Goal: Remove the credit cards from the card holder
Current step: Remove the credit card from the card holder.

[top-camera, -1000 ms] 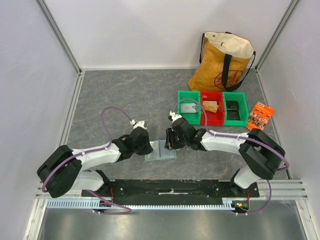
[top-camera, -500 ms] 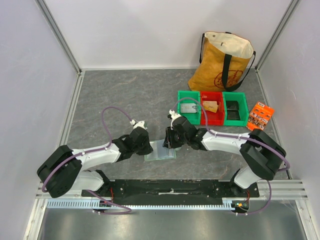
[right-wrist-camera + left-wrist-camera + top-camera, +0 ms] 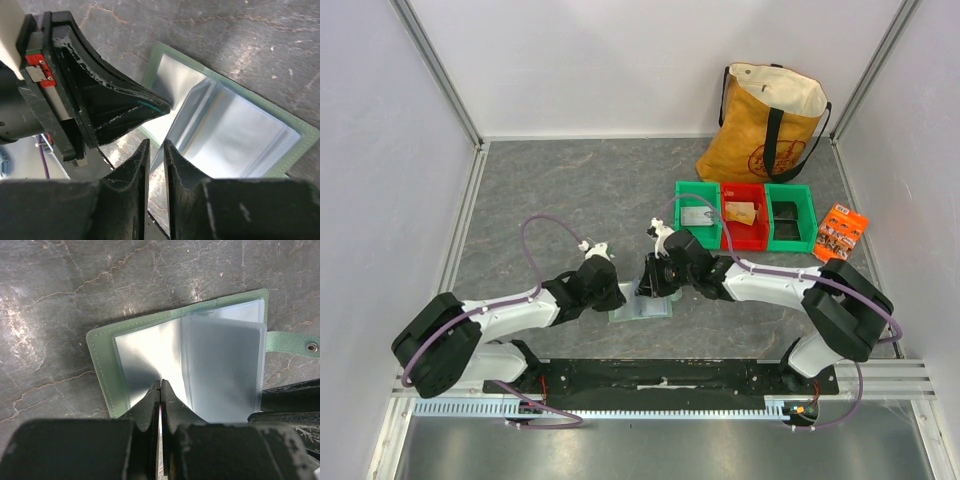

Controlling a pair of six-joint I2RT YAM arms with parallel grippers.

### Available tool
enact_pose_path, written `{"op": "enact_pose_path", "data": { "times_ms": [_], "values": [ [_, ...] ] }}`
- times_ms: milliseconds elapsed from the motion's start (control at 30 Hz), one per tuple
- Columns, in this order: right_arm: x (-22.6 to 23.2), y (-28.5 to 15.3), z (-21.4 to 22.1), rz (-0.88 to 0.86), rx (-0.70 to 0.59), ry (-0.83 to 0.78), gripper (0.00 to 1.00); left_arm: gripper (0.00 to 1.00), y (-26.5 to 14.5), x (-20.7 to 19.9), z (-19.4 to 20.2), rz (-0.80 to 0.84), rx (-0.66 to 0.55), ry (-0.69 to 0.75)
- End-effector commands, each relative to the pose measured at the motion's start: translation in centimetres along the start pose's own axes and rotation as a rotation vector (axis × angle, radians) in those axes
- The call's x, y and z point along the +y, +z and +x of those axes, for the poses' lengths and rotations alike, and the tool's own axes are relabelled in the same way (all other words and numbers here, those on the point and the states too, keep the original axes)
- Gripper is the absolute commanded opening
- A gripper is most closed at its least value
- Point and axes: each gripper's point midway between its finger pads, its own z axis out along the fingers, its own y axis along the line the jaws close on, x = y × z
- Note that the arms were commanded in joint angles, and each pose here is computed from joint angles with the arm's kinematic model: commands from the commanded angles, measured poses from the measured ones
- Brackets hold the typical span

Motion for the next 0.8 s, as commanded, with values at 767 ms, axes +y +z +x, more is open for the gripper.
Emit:
{"op": "enact_pose_path", "data": {
  "times_ms": [767],
  "values": [
    [-1.0,2.1,-1.3,-0.005,-0.013,0.021,0.38,0.10,-5.8,-0.8,-3.7,0.075,-0.202,-0.127]
  ]
}}
